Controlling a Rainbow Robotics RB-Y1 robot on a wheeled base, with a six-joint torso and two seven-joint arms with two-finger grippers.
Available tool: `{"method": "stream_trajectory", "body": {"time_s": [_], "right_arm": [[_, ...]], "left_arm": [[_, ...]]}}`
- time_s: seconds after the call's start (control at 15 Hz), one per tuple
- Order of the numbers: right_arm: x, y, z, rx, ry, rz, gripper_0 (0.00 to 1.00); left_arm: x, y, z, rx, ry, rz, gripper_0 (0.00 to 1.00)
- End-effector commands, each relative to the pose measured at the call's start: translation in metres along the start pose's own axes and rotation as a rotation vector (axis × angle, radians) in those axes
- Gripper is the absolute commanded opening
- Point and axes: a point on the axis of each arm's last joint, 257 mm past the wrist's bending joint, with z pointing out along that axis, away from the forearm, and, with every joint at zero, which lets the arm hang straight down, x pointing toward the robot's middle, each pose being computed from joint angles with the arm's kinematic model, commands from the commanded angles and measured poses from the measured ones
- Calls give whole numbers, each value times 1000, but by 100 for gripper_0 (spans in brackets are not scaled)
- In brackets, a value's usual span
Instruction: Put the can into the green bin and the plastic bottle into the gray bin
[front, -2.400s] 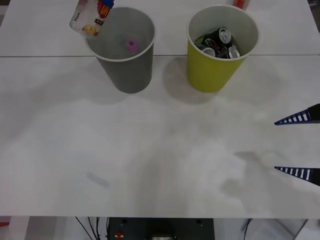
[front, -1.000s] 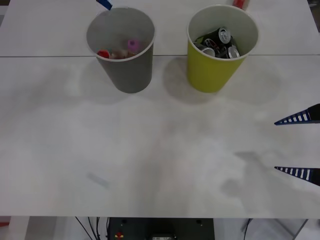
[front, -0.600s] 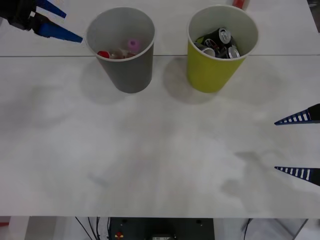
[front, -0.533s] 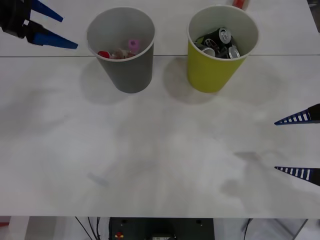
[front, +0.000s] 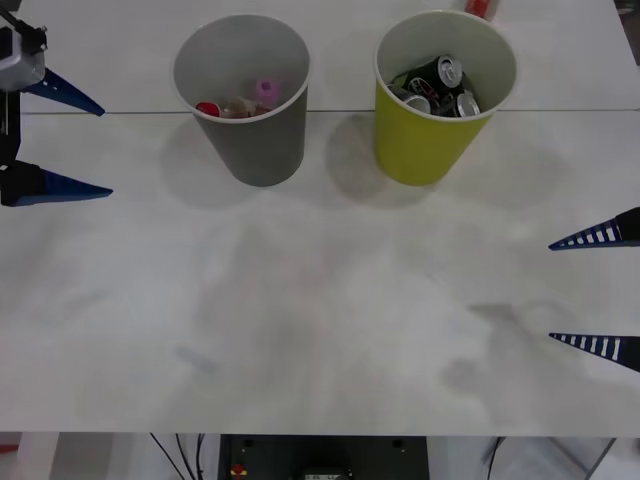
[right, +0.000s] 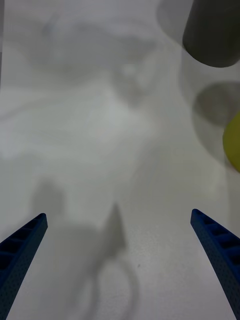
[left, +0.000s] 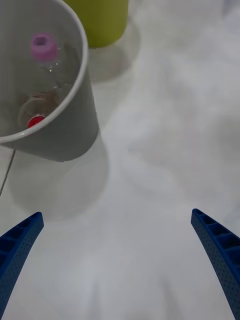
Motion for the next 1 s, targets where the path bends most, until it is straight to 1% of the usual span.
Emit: {"method": "stream_trajectory", "body": {"time_s": [0.07, 0.13, 0.2, 0.27, 0.33, 0.4, 0.47, 0.67, 0.8, 0.87, 1.0], "right_arm": [[0, 0, 0, 0, 0, 0, 100], [0, 0, 0, 0, 0, 0, 100], [0, 0, 0, 0, 0, 0, 100], [0, 0, 0, 0, 0, 0, 100], [0, 0, 0, 0, 0, 0, 100], [0, 0, 0, 0, 0, 0, 100], [0, 0, 0, 0, 0, 0, 100], [0, 0, 0, 0, 0, 0, 100], [0, 0, 0, 0, 0, 0, 100], [0, 0, 0, 0, 0, 0, 100], [0, 0, 0, 0, 0, 0, 100]], "left_arm": [[14, -15, 4, 28, -9, 48, 100], [20, -21, 5, 33, -10, 77, 100], [22, -26, 6, 43, -13, 91, 100], [26, -34, 6, 57, -27, 101, 100], [27, -39, 6, 57, -44, 105, 100], [27, -44, 7, 53, -70, 99, 100], [28, -54, 10, 48, -89, 92, 100], [32, -74, 14, 52, -112, 97, 100], [33, -84, 18, 53, -128, 100, 100], [34, -90, 22, 58, -141, 116, 100], [35, -96, 27, 62, -160, 116, 100]]}}
